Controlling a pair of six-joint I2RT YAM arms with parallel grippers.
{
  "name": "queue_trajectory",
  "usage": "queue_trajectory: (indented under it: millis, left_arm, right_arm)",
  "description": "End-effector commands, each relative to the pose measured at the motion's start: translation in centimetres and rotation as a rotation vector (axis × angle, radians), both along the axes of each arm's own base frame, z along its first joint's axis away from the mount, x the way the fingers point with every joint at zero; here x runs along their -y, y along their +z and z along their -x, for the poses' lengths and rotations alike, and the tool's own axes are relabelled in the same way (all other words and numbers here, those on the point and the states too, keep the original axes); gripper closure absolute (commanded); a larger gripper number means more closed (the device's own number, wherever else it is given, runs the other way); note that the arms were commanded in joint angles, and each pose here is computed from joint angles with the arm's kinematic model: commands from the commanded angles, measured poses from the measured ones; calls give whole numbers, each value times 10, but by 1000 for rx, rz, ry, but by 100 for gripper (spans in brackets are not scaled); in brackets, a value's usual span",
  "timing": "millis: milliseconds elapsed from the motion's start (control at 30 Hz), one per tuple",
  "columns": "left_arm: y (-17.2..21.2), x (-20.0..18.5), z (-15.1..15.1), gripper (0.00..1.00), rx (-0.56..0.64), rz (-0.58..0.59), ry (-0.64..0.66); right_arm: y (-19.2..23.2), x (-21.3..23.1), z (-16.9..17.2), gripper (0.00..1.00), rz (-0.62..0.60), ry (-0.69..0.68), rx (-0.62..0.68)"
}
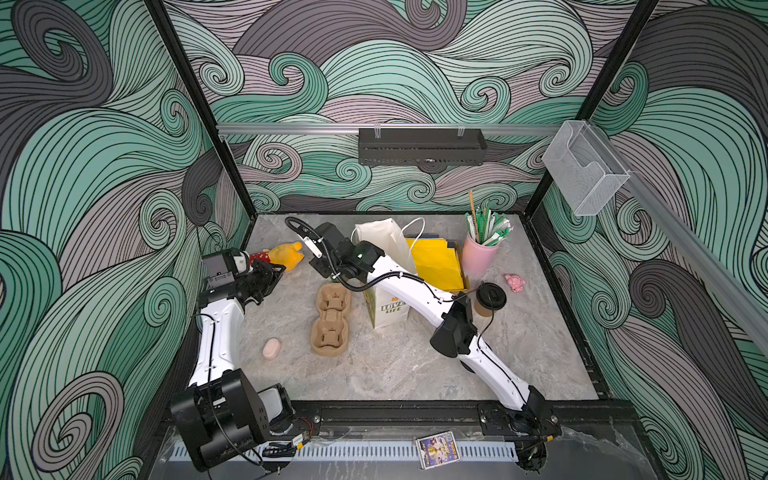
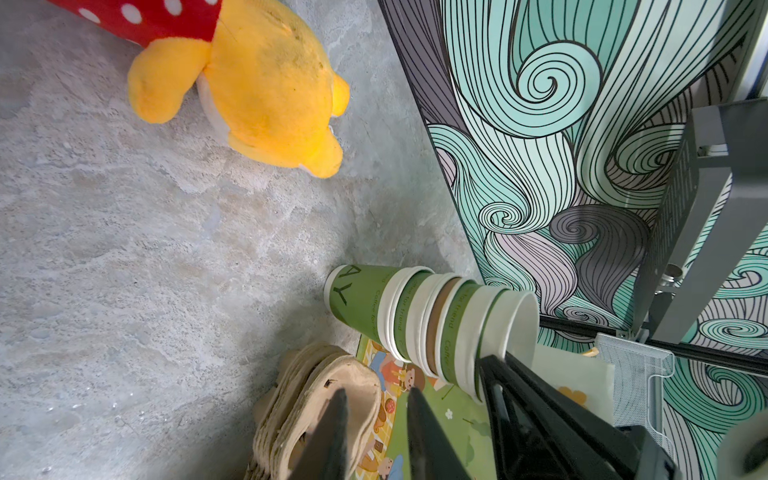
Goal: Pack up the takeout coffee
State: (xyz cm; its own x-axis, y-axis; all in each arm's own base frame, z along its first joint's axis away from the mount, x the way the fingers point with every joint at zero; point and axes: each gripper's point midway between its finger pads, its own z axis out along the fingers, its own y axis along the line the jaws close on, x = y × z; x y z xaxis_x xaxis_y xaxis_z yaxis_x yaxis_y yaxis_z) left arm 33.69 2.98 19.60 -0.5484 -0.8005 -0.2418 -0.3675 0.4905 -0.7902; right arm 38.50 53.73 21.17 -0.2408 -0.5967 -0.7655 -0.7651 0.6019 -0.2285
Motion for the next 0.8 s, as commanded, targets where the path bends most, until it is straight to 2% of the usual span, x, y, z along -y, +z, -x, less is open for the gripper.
queue_trajectory:
  millis: [0,200,333,767]
  left_arm:
    - [18,8,-10,71,61,-28,-49]
    - [27,37,-18,65,122,1,-136]
    - [33,49,-26,62,176,62,-178]
    - [11,83,-41,56,175,181,-292]
  right_arm:
    - [26,5,3,93,-39,14,1]
    - [41,12,5,97,-73,8,-24]
    - [46,16,5,98,-92,4,-46]
    - [48,17,2,98,-114,-8,-63]
